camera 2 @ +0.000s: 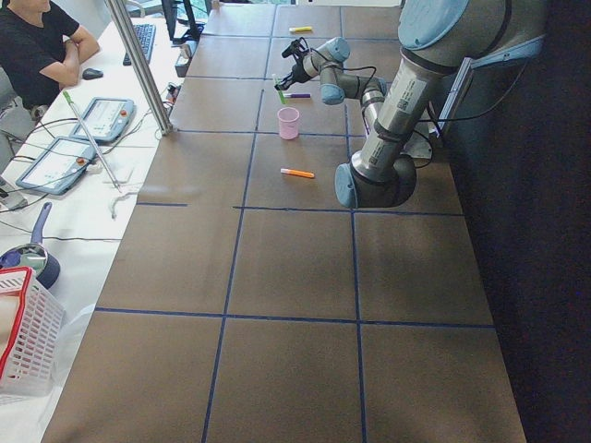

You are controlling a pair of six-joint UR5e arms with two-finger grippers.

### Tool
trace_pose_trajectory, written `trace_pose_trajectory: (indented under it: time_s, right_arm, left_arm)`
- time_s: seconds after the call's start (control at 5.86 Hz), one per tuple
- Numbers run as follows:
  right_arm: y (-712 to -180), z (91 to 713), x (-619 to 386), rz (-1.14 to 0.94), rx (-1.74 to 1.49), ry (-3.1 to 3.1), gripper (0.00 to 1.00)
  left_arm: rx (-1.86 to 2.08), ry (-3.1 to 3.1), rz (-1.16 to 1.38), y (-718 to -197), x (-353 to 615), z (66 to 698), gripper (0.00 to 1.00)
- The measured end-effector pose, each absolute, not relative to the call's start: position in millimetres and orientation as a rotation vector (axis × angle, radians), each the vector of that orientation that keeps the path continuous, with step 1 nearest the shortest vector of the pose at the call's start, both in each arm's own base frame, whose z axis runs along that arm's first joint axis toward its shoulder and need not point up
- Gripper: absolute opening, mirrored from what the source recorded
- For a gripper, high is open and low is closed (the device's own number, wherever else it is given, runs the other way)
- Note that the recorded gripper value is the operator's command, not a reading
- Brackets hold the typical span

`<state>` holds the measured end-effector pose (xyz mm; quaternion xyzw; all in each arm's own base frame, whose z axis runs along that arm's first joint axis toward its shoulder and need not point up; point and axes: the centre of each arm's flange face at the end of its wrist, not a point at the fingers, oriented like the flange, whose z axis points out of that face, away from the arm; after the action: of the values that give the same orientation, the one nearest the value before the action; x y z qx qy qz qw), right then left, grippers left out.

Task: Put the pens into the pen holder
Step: 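Carry the green highlighter with the left gripper over the pink cup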

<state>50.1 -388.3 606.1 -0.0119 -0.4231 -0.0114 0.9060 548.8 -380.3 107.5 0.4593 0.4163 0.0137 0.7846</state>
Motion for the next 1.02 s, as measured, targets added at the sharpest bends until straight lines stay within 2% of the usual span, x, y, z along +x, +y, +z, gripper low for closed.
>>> trace_pose_trajectory:
  time_s: [0.17,0.34,0.51,0.85,1.02]
  right_arm:
    - [-388,606,50,-0.023,-0.025,-0.873,1.0]
    - [-388,606,50,-0.022,-0.026,-0.874,1.0]
    - [-388,606,50,-0.022,-0.026,-0.874,1.0]
    - [-393,600,43,-0.05,-0.005,-0.879,1.0]
    - [-397,598,37,-0.078,0.025,-0.889,1.0]
  left_arm:
    - [1.004,0.848,0.028,-369,566,124,0.02]
    - [1.02,0.835,0.029,-349,583,140,0.35]
    - [1.034,0.864,0.025,-330,593,146,0.99]
    - [1.04,0.887,0.017,-323,594,148,1.0]
    - [1.048,0.902,0.001,-326,587,141,0.87]
